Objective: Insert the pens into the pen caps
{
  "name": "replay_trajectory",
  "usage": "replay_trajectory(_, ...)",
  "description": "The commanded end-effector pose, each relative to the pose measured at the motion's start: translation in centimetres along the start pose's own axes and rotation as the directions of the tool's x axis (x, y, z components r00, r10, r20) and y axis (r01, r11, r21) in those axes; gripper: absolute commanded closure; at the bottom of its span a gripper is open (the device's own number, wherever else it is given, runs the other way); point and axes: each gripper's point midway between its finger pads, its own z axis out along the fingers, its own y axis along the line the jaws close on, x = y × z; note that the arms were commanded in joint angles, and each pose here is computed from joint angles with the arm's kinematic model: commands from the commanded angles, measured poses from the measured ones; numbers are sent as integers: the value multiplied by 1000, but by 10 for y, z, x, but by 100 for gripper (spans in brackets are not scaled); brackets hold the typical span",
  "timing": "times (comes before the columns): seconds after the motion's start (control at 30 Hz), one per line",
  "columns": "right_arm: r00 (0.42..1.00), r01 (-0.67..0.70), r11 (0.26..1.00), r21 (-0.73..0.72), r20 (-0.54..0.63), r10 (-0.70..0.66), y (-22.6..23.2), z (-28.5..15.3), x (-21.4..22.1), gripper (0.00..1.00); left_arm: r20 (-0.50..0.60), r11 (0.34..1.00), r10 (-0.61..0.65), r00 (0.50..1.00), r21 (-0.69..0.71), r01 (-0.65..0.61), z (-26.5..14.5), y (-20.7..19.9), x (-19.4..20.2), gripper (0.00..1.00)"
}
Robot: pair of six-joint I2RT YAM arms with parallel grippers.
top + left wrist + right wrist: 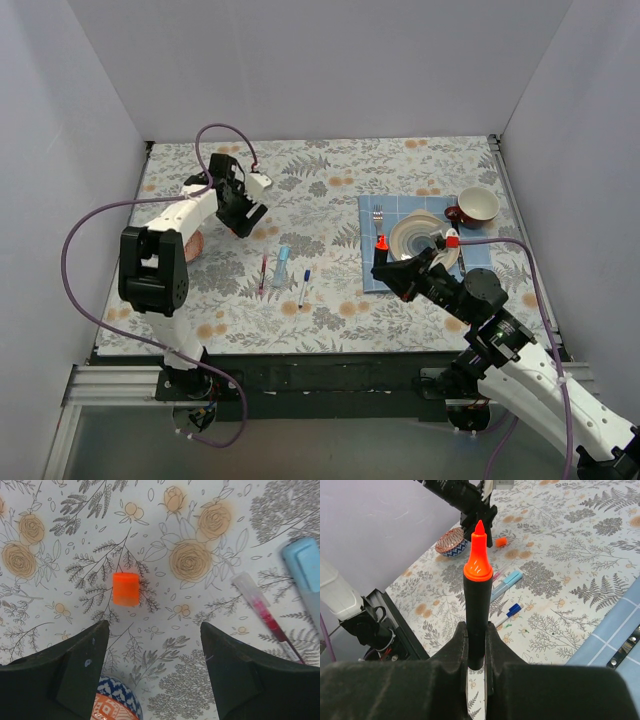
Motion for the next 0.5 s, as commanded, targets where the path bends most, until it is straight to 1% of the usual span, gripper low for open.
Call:
replay_trajectory(0.0,994,45,999,-3,96,-45,8,-3,-32,99,-8,997,62,998,-51,-63,3,24,-3,28)
replay_trajectory(0.07,994,44,999,1,99,-44,6,-3,-30,99,-27,997,70,997,-35,-71,13,24,3,29)
replay_trajectory(0.27,993,63,998,24,101,-65,2,-2,-29,99,-26,996,80,996,-29,-81,30,32,4,29)
replay_trajectory(0.37,992,71,997,37,102,-75,-1,-2,-29,99,-15,997,68,998,-25,-68,37,38,4,31)
replay_trajectory(0.47,992,69,997,42,103,-73,-2,-2,-28,99,-43,998,56,998,-13,-56,49,38,13,33)
